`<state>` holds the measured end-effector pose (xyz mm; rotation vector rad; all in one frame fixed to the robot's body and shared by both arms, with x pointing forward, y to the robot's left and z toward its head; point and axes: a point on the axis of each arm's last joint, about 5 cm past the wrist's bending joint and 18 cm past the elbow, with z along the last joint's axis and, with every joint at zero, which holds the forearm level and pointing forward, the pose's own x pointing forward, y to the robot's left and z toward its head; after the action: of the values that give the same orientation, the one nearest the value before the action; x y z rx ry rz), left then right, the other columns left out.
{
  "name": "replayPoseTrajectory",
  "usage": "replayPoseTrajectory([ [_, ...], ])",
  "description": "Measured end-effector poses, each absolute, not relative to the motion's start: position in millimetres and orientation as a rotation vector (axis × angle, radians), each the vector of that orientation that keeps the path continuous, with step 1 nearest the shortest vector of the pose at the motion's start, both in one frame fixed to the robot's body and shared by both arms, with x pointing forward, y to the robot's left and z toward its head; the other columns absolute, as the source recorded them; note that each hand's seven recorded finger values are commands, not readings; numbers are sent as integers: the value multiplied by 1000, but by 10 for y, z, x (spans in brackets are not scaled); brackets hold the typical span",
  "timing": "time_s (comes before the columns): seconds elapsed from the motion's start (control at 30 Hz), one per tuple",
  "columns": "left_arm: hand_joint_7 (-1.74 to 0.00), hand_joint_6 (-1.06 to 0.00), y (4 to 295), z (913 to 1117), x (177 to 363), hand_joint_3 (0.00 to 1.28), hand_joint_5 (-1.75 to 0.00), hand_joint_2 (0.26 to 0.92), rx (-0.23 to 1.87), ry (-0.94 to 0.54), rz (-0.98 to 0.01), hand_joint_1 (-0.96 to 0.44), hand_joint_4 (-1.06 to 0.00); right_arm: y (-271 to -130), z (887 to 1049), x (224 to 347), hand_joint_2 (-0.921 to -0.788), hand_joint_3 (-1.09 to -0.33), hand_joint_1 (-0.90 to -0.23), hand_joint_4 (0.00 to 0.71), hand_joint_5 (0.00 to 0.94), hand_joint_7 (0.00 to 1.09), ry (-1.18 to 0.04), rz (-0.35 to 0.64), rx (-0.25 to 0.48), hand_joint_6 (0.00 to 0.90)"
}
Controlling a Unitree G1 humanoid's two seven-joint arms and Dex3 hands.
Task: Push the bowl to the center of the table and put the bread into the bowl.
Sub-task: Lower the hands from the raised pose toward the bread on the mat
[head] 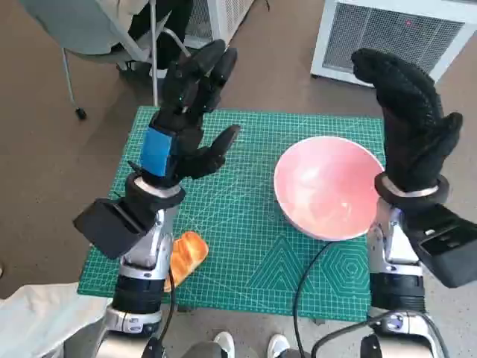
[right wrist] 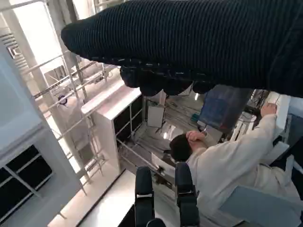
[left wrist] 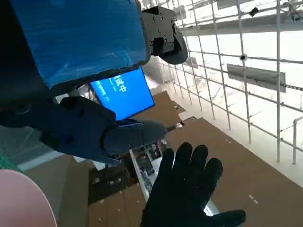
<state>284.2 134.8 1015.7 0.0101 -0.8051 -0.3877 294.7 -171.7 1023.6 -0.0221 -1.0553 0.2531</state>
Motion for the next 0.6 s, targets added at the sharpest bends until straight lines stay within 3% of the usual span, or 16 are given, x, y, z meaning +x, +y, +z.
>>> replayPoseTrajectory([
  [0.6, -715, 1, 1387, 10159, 2831, 514, -15, 921, 32, -832, -355, -392, -256, -1629, 10153, 2979, -921, -785, -600, 391, 2, 276, -1001, 293, -60, 292],
])
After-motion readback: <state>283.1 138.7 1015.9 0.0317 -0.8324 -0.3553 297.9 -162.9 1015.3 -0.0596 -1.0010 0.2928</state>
